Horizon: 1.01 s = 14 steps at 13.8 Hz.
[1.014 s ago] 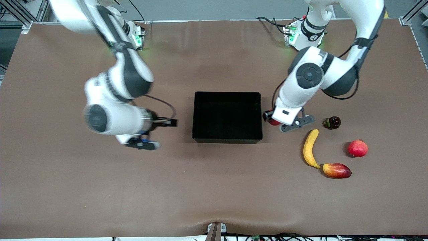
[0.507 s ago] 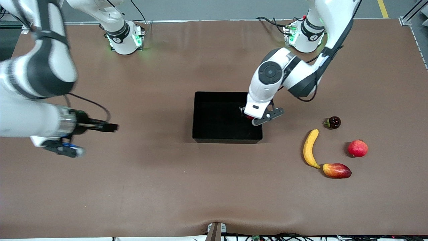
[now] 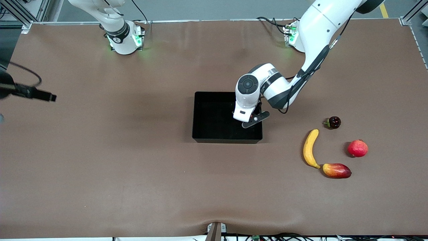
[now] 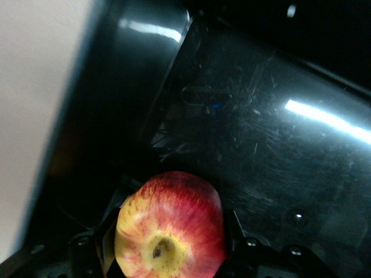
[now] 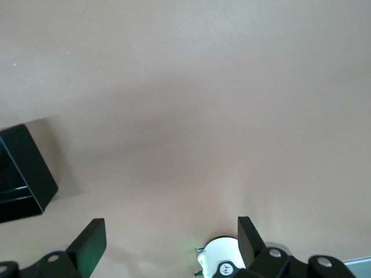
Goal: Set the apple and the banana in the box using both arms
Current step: 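Carry the apple over the box while the right gripper withdraws, then open the left gripper to drop the apple into the box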
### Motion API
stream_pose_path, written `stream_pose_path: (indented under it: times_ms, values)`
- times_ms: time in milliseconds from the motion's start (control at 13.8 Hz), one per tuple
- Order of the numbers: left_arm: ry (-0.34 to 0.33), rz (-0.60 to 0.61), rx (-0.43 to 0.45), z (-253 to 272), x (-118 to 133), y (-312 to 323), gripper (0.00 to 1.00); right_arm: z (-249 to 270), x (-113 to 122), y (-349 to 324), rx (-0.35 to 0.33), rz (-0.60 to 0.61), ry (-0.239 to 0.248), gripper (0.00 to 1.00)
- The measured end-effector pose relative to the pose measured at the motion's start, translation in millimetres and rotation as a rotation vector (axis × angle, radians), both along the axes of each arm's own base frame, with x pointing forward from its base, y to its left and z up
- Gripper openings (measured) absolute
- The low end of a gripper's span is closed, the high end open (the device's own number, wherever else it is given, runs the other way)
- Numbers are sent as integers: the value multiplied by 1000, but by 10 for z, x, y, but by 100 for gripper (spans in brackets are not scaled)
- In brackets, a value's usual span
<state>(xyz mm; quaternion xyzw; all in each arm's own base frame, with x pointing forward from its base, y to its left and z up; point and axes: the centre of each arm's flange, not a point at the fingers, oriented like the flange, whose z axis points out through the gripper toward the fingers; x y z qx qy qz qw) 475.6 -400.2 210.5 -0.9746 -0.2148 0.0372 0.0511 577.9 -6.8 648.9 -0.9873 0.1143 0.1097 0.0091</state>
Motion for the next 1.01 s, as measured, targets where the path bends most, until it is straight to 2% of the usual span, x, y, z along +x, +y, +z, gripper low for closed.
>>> stream_pose_path:
  times_ms: [145, 290, 362, 507, 580, 797, 1014]
  values:
    - [7, 3, -5, -65, -29, -39, 74, 186, -279, 57, -19, 35, -14, 100]
    - [4, 10, -6, -53, -38, -67, 74, 188, -479, 31, -5, 127, -3, 100]
    - [4, 10, -6, -52, -46, -78, 78, 156, -530, -9, 2, 163, -6, 100]
    - [-6, 11, -12, -3, -25, -99, 98, 130, -542, -95, 2, 187, -37, 100]
    - [-19, 13, -14, 79, 13, -106, 100, 171, -530, -101, -17, 194, -59, 100]
    - [-84, 31, 14, 679, 210, -82, 100, 455, -552, 15, -138, 236, -120, 100]
    - [-138, 20, 66, 1522, 526, 109, 100, 477, -618, -29, -132, 225, -96, 100]
